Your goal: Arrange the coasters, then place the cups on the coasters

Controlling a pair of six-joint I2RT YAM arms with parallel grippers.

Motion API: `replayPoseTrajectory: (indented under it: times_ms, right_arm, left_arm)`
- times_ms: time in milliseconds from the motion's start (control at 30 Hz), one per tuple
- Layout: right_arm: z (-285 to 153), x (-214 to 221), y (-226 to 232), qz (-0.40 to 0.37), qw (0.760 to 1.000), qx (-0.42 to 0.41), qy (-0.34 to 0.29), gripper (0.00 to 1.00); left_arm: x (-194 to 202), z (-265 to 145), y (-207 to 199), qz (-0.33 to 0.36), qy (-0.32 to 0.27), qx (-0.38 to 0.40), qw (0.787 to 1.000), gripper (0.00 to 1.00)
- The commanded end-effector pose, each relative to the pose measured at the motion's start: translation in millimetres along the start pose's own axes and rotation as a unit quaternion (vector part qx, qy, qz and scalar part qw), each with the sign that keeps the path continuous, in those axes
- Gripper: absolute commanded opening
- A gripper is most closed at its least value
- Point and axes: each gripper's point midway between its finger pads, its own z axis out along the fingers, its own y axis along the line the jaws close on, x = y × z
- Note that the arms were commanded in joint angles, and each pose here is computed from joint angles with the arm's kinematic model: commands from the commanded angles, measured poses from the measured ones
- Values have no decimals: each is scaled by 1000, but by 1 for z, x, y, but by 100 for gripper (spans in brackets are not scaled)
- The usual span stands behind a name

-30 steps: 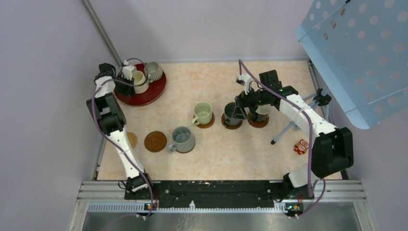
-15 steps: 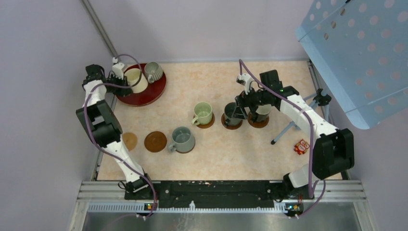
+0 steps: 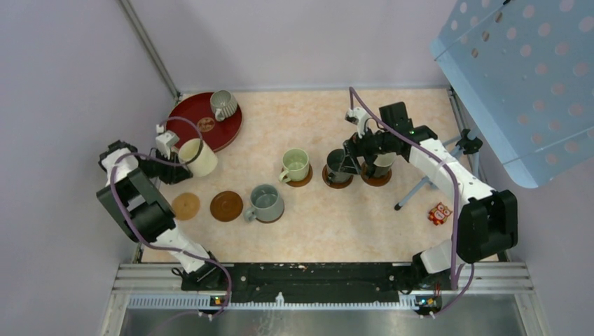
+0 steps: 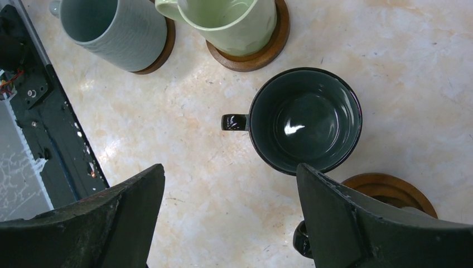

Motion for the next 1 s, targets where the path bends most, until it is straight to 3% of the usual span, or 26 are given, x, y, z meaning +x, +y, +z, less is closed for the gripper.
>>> replayPoseTrajectory:
  times_ms: [0, 567, 967]
  right_arm:
    - [-16, -17, 5, -19, 999, 10, -30, 87]
    - [-21, -18, 8, -23, 999, 14, -35, 87]
    - [-22, -20, 11, -23, 999, 9, -40, 87]
  left_arm:
    - [-10, -20, -52, 82, -61, 25, 994, 0]
    - [65, -10, -129, 165, 0, 8, 986, 0]
    - [92, -2, -126, 151, 24, -28, 988, 0]
